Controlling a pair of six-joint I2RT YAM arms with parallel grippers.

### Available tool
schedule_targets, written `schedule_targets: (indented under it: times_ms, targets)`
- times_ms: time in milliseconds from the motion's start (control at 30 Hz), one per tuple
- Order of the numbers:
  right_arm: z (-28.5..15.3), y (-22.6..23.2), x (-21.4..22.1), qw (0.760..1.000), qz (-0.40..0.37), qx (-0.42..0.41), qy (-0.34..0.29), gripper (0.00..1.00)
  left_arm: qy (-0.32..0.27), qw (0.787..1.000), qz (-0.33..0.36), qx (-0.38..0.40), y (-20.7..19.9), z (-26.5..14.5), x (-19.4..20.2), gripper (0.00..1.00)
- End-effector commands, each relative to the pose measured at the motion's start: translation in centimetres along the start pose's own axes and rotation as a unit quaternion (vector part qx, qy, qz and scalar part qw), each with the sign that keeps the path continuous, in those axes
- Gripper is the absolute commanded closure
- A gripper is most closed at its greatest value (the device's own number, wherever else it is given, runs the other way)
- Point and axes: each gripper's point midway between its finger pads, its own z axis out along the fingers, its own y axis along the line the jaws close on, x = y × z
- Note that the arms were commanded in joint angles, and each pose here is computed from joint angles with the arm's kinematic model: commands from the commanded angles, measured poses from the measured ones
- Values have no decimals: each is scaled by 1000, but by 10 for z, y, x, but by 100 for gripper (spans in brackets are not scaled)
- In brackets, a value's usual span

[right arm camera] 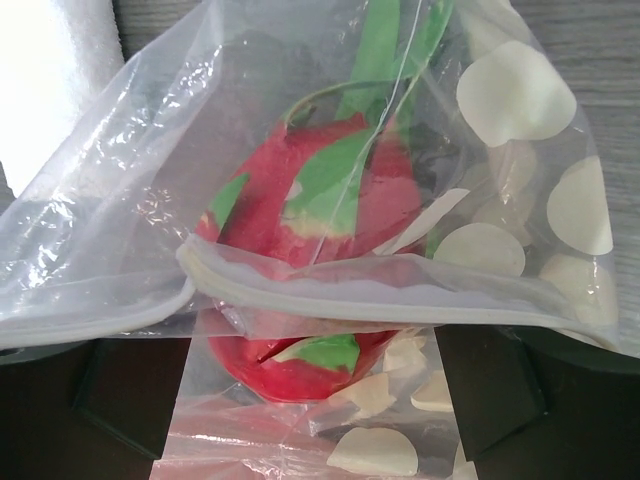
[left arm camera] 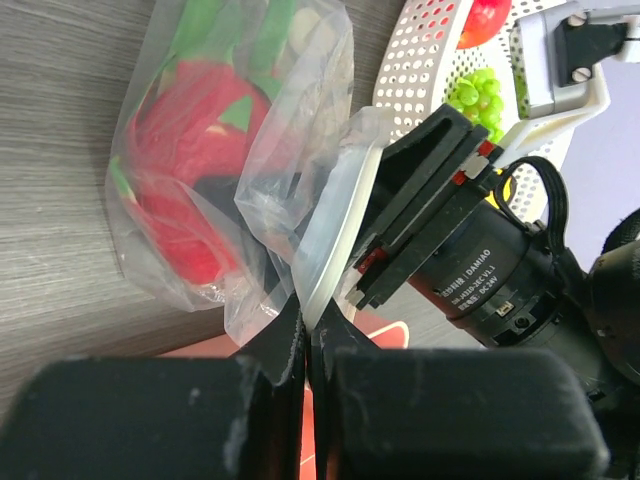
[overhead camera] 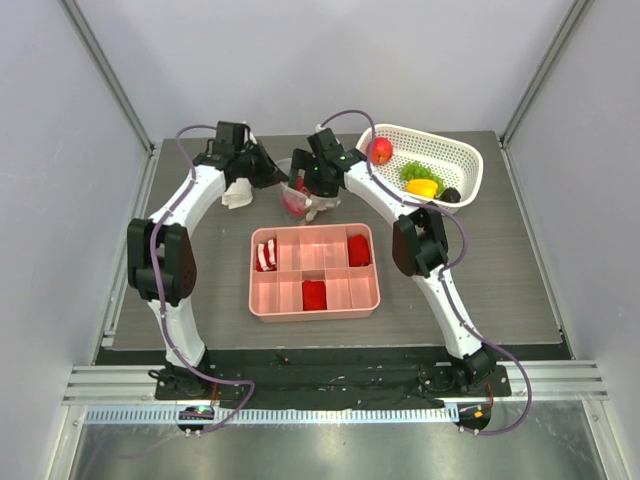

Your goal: Open the zip-top bag and remove the fake food

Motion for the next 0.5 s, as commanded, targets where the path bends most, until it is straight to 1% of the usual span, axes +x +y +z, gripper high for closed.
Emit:
schedule_targets:
  times_ms: [0,33,267,300,333,367,400,467]
  targets:
    - [0,16,4,999,-31,-5,-19,0,5,1000,7,-13,11,-2,4,100]
    - [-8,27,0,999,-37,-18,-27,0,6,1000,7,-12,10,-4,5,100]
    - [-19,34,6,998,-55,-18,-28,0,2,1000,16,-9,5,-15,3,100]
    - [-15,35,8,997,-64,-18,-27,0,-6,1000,19,-15,8,-17,-1,100]
    - [-8,28,18,998,-69,-2,-9,0,-7,1000,17,-17,10,-18,-1,100]
    - [-10,37,11,997,-75,-6,-16,0,-10,1000,14,-18,12,-20,-2,100]
    - [12,22,30,997,-80,15,10,0,-9,1000,3,-22,17,-20,-1,100]
    - [22,20,47,995,-94,22,28,0,-11,1000,-8,-22,24,-22,-3,100]
